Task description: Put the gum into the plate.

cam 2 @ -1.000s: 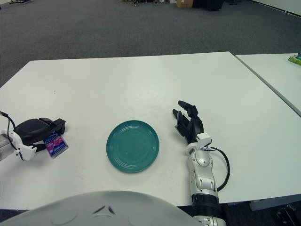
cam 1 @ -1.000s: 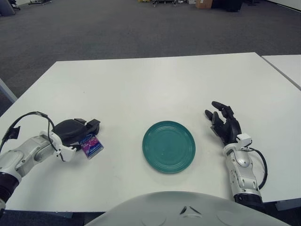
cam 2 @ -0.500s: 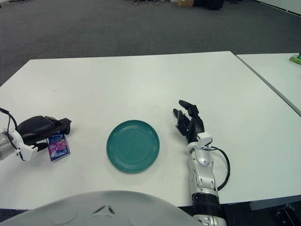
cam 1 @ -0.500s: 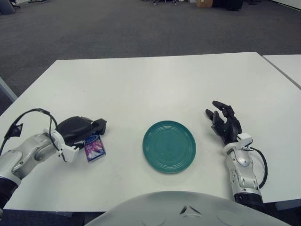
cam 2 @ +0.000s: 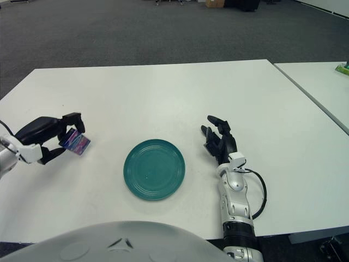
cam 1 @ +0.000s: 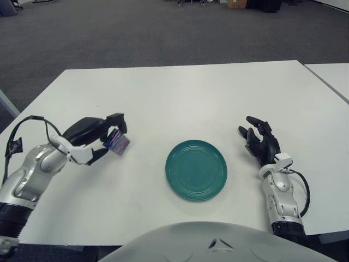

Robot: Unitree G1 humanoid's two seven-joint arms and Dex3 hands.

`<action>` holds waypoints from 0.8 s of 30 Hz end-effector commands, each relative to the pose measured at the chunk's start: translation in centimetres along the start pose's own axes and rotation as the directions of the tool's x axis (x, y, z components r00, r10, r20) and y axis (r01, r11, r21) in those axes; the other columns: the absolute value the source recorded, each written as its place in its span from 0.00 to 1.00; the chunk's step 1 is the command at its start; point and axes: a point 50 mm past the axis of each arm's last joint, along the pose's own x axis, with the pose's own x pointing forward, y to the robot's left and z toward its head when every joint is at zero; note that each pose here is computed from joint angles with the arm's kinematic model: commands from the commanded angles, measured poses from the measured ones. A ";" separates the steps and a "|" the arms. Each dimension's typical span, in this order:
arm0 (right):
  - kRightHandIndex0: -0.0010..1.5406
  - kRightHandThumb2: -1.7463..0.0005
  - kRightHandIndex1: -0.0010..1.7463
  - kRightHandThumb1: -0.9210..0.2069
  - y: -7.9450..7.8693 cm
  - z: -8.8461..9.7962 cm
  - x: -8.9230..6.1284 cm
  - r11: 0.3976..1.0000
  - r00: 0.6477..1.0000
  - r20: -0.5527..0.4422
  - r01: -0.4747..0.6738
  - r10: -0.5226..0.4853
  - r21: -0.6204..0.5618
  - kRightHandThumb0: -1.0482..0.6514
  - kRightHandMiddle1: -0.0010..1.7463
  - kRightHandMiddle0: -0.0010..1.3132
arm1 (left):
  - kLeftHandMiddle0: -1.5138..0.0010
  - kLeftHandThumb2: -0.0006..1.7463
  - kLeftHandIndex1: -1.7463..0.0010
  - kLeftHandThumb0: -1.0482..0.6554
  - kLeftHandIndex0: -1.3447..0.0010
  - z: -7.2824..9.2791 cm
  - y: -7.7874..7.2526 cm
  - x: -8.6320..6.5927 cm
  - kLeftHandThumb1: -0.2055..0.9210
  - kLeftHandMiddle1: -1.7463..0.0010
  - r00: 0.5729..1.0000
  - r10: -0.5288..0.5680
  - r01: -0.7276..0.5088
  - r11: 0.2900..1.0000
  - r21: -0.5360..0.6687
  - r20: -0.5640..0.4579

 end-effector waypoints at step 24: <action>0.40 0.56 0.00 0.00 0.1 -4.1 -2.6 0.999 0.976 -0.212 0.041 -0.039 0.006 0.23 0.50 0.12 | 0.22 0.64 0.00 0.37 0.64 7.9 0.2 4.6 0.60 0.00 0.947 0.070 -0.037 0.993 -0.111 0.312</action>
